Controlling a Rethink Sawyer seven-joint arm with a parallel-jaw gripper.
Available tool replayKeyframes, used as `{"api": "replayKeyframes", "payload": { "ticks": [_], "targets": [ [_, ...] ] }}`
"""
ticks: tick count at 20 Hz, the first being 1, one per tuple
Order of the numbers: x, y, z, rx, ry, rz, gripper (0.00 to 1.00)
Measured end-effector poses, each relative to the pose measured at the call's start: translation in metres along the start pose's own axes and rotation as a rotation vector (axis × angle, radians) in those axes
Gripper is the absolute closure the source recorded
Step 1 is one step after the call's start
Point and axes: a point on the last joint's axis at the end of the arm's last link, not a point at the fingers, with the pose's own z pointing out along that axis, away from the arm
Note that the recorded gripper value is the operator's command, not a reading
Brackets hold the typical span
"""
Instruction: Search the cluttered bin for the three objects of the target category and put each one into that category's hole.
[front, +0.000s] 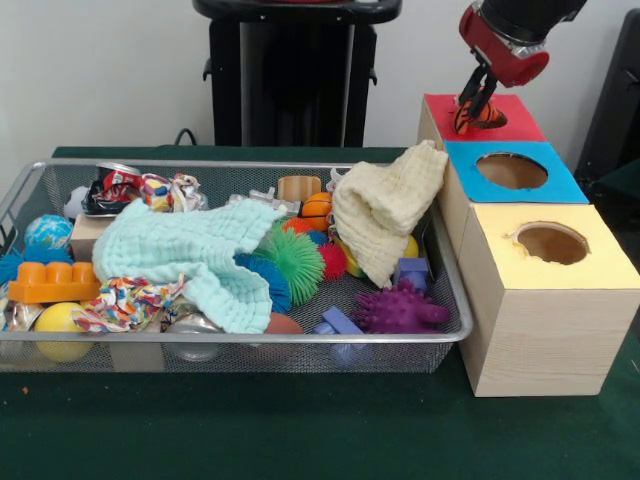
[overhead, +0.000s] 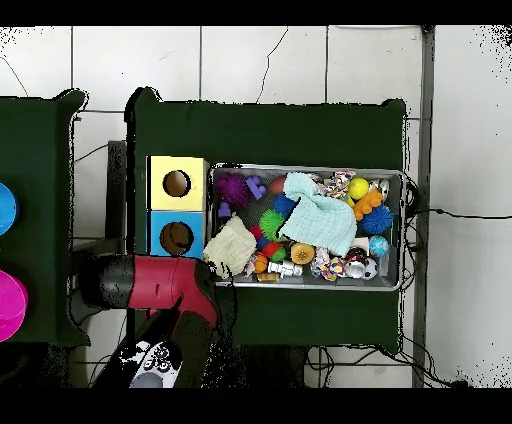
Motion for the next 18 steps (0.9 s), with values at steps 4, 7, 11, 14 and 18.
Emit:
{"api": "replayKeyframes", "payload": {
  "ticks": [4,7,11,14,18],
  "targets": [
    [0.0033,0.0001,0.0024,0.006,0.001,0.021,1.00],
    [0.0045,0.0026,0.0048,0.007,0.016,0.040,1.00],
    [0.0057,0.0055,0.0054,0.004,0.033,0.059,1.00],
    [0.0063,0.0083,0.0042,-0.003,0.049,0.076,0.00],
    [0.0064,0.0089,0.0053,-0.002,0.053,0.081,0.00]
  ]
}}
